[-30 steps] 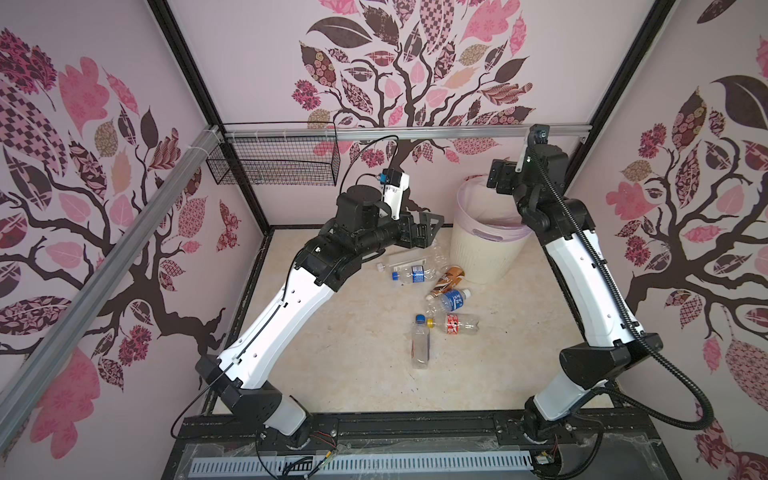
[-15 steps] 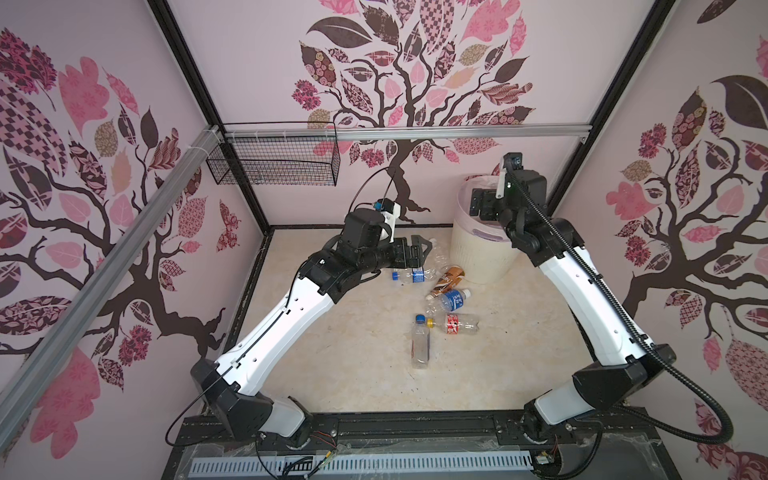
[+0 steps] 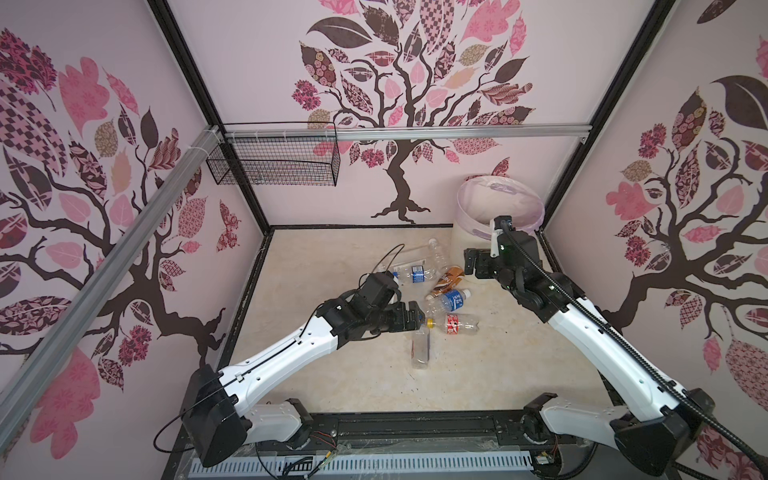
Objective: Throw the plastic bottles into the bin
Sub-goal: 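Grasp the Fiji bottle's body with the left gripper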
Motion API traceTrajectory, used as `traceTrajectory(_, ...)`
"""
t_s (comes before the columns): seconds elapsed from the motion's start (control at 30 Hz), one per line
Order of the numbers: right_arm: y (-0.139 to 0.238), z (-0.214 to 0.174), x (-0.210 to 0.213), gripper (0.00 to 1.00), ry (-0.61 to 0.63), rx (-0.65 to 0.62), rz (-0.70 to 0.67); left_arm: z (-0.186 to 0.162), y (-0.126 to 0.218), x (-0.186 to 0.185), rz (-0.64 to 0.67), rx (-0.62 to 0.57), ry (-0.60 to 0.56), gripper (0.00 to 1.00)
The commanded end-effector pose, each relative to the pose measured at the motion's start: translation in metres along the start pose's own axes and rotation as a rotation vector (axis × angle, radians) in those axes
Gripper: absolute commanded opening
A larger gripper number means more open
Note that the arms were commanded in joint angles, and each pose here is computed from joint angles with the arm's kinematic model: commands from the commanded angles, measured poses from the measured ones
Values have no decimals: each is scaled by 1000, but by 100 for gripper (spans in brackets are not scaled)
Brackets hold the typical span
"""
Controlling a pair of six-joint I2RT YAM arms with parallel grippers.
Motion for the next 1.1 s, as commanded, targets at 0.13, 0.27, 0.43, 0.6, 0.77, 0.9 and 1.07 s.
traceTrajectory(0.13, 14, -29, 3, 99, -6, 6, 86, -22, -42, 4, 86, -16, 23, 98)
traceTrajectory(0.27, 19, -30, 5, 100, -29, 8, 126, -30, -60, 22, 189, -17, 30, 98)
traceTrajectory(0.43, 25, -38, 4, 100, -40, 10, 134, -33, -73, 36, 239, -21, -1, 98)
traceTrajectory(0.6, 28, -49, 1, 99, -41, 22, 126, -32, -93, 36, 296, 8, -59, 98)
traceTrajectory(0.77, 34, -52, -3, 99, -29, 7, 102, -39, -110, 33, 324, 43, -102, 98)
traceTrajectory(0.9, 39, -53, -5, 99, -27, -10, 102, -41, -119, 34, 320, 50, -98, 95)
traceTrajectory(1.07, 44, -56, -7, 99, -21, -17, 101, -40, -126, 30, 319, 51, -109, 93)
Point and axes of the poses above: each gripper's point midway between its finger pads, its own y axis back along the fingers, its own x axis along the line the jaws close on, z = x × y, the point moved 8 cm from there along y, back along the fingers, and after that the axes turned 13 degrees about y, right-handed, at the moved point
